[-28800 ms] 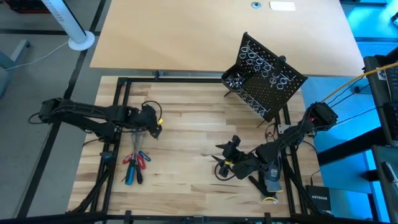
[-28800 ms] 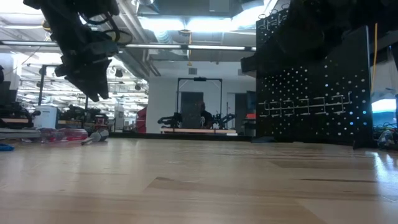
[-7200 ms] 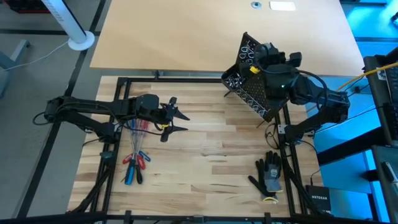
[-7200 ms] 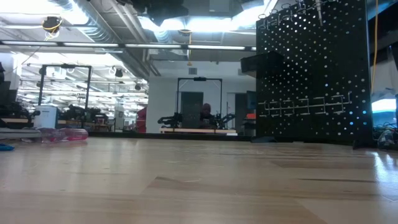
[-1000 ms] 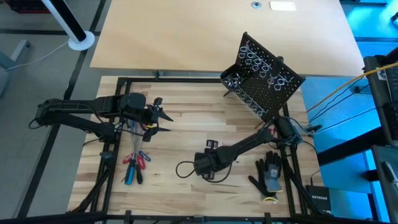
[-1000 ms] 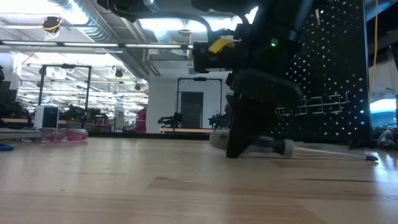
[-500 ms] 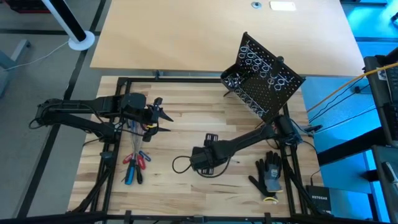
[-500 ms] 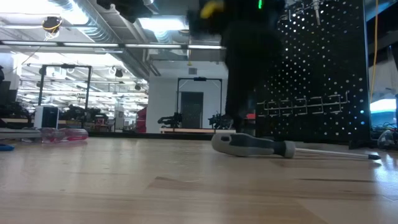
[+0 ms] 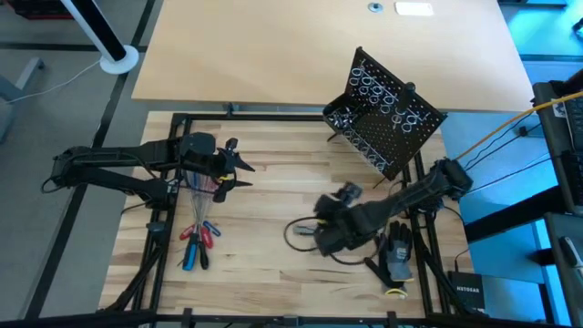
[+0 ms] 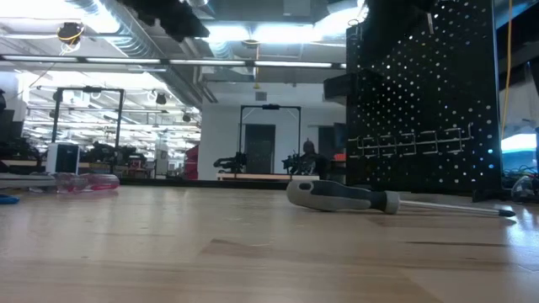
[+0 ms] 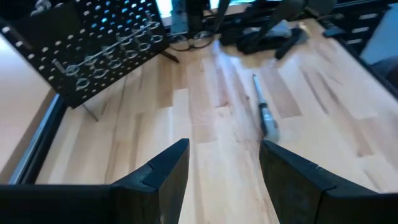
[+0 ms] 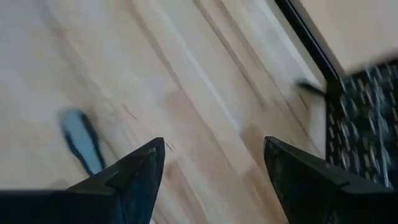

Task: Hang tools onto peg board
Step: Adjust the black pegboard

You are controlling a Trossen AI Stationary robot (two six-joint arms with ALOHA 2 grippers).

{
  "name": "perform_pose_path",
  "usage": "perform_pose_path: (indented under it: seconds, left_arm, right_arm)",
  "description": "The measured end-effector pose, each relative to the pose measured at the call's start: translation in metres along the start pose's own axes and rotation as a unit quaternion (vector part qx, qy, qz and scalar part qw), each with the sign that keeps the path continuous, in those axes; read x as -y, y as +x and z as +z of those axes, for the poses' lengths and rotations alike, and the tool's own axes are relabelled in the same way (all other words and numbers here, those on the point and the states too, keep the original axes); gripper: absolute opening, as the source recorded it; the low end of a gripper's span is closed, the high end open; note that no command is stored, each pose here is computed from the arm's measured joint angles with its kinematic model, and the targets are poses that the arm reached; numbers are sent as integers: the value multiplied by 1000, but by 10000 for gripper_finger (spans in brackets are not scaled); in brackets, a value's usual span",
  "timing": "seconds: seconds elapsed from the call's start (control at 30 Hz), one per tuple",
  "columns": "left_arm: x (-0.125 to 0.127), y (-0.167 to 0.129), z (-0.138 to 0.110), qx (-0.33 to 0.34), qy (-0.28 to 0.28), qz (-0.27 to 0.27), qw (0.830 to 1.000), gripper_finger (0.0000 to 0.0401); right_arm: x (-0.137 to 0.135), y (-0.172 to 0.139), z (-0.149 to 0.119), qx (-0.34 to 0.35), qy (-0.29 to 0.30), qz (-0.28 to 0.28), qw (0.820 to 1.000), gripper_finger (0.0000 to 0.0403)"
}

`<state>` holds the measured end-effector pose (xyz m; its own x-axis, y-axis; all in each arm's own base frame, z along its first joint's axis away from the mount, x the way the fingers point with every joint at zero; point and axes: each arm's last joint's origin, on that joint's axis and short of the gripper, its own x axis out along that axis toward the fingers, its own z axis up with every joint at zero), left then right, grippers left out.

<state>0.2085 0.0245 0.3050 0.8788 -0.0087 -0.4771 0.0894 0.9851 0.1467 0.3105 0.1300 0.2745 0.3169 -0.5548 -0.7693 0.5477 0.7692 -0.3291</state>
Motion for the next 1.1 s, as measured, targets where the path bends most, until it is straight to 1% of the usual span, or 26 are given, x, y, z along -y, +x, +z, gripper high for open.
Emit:
perform_pose_path:
  seconds: [0.1, 0.2, 0.33, 0.43, 0.53, 0.6, 0.83, 0.93, 1.0, 1.1]
  left_arm:
    - [-8, 11, -9, 7, -14, 18, 1000, 184]
    - [-18, 28, -19, 6, -38, 38, 999, 184]
    - [-34, 56, -36, -28, -73, 44, 996, 184]
    - [-44, 79, -50, -57, -95, 48, 993, 184]
    - [-52, 99, -62, -69, -112, 54, 990, 184]
    - [-56, 108, -69, -73, -123, 57, 988, 184]
    - [-62, 121, -80, -83, -142, 64, 984, 184]
    - [-62, 121, -79, -81, -140, 64, 985, 184]
    - [-63, 121, -78, -76, -138, 65, 985, 184]
    - [-63, 121, -77, -68, -137, 67, 986, 184]
  right_arm:
    - [10, 4, -24, -2, 57, -25, 998, 275]
    - [17, 18, -49, -7, 106, -54, 993, 275]
    - [26, 40, -76, -15, 165, -80, 983, 275]
    - [33, 59, -91, -38, 216, -106, 970, 275]
    - [41, 73, -103, -60, 262, -134, 954, 275]
    - [43, 81, -112, -66, 290, -143, 944, 275]
    - [55, 106, -147, -58, 383, -172, 906, 275]
    - [60, 110, -158, -86, 399, -195, 892, 275]
    - [64, 112, -163, -87, 415, -210, 881, 275]
    - [66, 115, -168, -78, 426, -213, 876, 275]
